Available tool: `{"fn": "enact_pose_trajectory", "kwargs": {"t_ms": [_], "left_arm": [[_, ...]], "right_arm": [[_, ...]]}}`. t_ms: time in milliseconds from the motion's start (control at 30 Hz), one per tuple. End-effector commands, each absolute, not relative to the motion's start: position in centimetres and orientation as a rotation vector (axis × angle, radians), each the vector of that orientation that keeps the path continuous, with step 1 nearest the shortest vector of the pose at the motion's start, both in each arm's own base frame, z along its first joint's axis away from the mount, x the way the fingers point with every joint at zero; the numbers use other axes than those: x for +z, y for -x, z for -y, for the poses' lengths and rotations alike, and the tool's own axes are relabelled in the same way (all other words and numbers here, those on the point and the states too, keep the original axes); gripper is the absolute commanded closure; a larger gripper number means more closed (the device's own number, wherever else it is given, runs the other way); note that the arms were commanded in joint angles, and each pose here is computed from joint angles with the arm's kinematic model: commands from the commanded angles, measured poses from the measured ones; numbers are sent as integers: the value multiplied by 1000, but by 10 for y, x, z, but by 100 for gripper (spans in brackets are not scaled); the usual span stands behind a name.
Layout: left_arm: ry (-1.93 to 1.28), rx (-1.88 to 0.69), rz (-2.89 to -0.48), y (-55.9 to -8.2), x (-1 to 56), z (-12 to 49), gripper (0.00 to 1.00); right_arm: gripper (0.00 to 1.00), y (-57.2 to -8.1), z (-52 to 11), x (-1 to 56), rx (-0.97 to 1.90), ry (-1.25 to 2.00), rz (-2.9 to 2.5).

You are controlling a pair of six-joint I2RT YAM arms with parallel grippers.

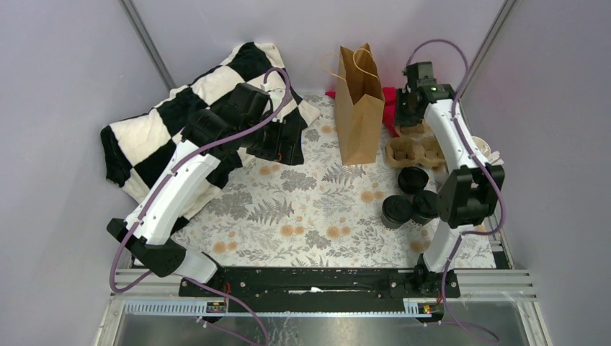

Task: Pack the takeout coffee

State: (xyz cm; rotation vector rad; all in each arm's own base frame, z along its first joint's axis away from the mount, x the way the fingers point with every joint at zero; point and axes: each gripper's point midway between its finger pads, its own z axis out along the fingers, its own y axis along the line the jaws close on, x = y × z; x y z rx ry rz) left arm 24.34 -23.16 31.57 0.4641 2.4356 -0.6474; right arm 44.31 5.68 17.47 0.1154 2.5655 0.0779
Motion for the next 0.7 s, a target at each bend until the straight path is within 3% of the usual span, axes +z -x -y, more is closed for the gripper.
{"fn": "enact_pose_trajectory", "kwargs": {"t_ms": [0, 200, 400, 500, 667], "left_arm": [[-434, -646, -2393, -246, 327, 228, 1], [-352, -700, -2332, -254, 350, 235, 1], [-221, -771, -2213, -269, 394, 241, 1], [-140, -808, -2135, -274, 424, 236, 1], [21, -884, -2018, -275, 467, 215, 1]], "right_arm": [[84, -453, -66, 289, 179, -104, -2247], [83, -413, -111, 399, 526, 35, -1926], [80, -337, -181, 478, 859, 333, -1719], [80, -301, -219, 497, 1010, 481, -1670], [80, -259, -279, 479, 1185, 701, -1701]]}}
